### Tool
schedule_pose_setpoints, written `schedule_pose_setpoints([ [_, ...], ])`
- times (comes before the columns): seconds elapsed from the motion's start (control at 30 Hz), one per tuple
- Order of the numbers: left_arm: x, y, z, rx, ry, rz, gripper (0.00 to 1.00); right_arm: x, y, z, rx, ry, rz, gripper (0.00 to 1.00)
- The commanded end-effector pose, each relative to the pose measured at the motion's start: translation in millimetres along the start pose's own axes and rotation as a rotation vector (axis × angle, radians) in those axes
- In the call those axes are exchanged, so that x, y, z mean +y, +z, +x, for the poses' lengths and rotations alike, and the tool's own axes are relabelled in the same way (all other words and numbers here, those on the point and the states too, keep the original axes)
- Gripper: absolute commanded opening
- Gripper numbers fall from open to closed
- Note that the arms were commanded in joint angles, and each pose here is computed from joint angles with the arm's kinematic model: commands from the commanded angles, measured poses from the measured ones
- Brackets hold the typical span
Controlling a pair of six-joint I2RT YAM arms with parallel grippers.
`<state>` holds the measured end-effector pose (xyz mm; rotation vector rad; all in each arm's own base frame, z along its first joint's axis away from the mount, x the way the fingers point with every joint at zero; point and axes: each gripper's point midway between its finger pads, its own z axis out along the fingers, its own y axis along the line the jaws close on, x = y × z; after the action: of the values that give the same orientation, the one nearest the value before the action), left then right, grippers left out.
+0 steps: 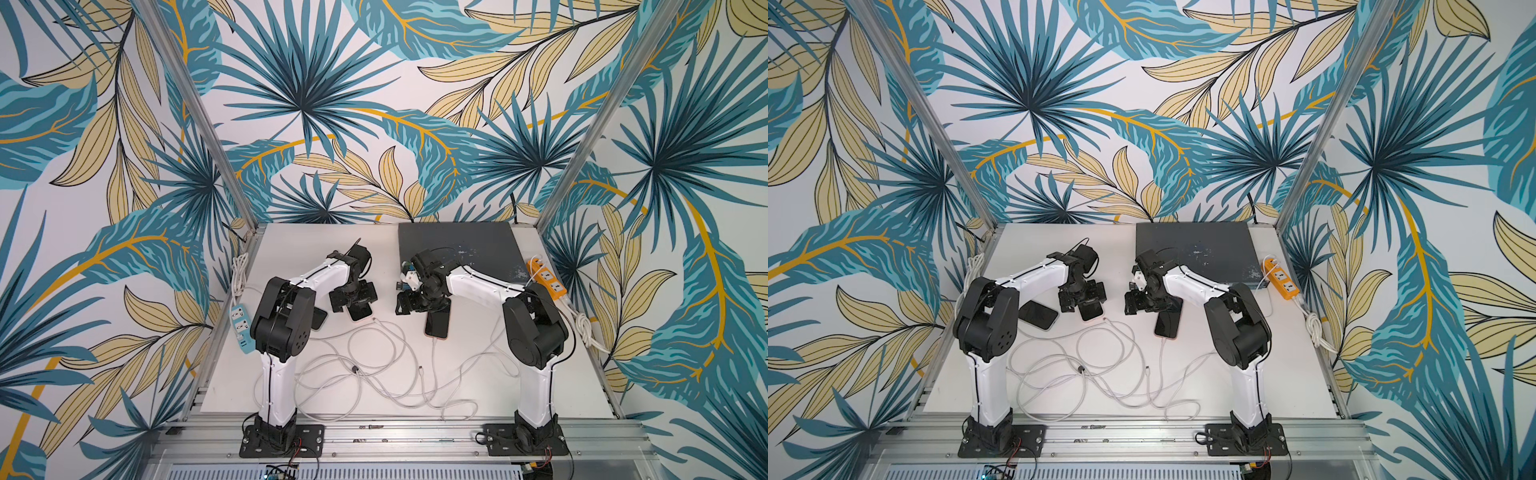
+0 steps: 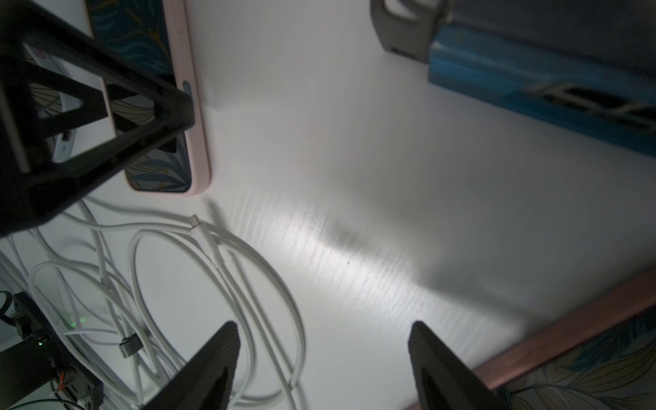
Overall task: Plug the charging cable into the phone
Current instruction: Pick up the phone at the center of the board.
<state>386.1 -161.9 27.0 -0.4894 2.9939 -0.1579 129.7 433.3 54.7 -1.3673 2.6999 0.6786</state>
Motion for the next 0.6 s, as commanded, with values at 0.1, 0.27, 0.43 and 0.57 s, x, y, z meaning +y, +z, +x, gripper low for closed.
schedule_pose_setpoints([
  [0.1,2,15,-14,0.0,-0.008,-0.056,1.0,-2,2,8,0.021,0.002,0.01,0.79],
  [0.27,12,28,-20,0.013,-0.016,-0.109,0.88,-3,1,10,0.023,0.002,0.017,0.79],
  [0.43,19,33,-13,0.019,-0.008,-0.118,0.67,-4,2,10,0.024,0.002,0.016,0.79],
  [0.57,23,25,-11,0.005,0.023,-0.126,0.49,-4,3,8,0.027,-0.005,0.02,0.79],
])
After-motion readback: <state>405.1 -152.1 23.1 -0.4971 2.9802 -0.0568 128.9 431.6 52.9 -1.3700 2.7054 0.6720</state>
